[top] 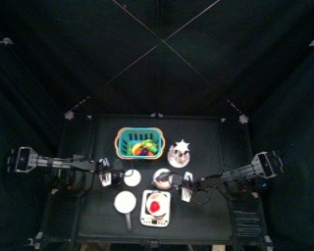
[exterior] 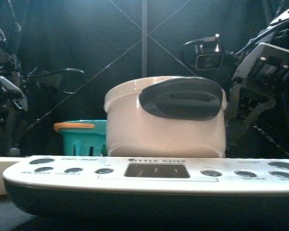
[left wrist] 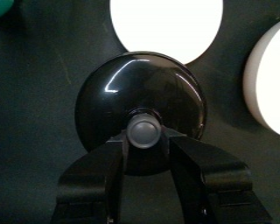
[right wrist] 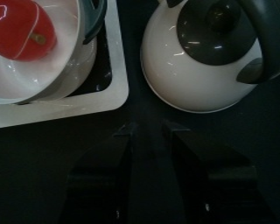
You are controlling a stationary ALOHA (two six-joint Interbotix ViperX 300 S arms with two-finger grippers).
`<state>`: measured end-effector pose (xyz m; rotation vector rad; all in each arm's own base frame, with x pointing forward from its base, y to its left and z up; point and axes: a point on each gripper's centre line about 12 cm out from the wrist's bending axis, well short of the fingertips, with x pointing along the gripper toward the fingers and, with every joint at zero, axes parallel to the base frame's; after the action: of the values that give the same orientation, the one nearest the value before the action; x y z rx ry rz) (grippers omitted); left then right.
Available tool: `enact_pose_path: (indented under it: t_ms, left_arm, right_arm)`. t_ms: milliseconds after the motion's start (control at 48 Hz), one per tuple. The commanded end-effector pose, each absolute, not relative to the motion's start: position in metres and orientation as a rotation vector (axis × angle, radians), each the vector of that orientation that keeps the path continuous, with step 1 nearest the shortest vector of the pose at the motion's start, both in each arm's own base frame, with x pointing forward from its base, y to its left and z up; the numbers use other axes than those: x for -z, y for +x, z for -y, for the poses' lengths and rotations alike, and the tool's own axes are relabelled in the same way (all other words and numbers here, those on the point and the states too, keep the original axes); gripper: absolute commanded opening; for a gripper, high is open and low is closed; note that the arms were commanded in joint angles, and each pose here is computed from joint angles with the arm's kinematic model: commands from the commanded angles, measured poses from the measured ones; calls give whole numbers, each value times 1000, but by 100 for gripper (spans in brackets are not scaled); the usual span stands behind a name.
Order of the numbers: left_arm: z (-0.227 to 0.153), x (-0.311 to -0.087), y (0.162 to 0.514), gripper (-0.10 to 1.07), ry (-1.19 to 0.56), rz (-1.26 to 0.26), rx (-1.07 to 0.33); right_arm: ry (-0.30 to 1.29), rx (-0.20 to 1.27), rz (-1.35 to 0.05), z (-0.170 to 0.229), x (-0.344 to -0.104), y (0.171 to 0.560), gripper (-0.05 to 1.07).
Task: Grab pot lid
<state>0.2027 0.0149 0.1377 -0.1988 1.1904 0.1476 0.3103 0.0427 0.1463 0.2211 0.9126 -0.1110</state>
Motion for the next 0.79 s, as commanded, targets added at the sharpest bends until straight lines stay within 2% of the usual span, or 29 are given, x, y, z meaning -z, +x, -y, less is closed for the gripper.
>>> enact_pose_path:
  t_ms: [0,438,771]
  left_arm:
    - [-12,-153,208,72,-206,-1123,-132]
    - [13,-185,224,72,-170,-905,-16]
    - [14,-186,225,72,-172,-900,-13]
  right_arm:
    - [224,105,-891,-43,-152,313,71]
    - [223,110,-886,-40,-154,314,71]
    - [227,113,-887,-40,-154,314,71]
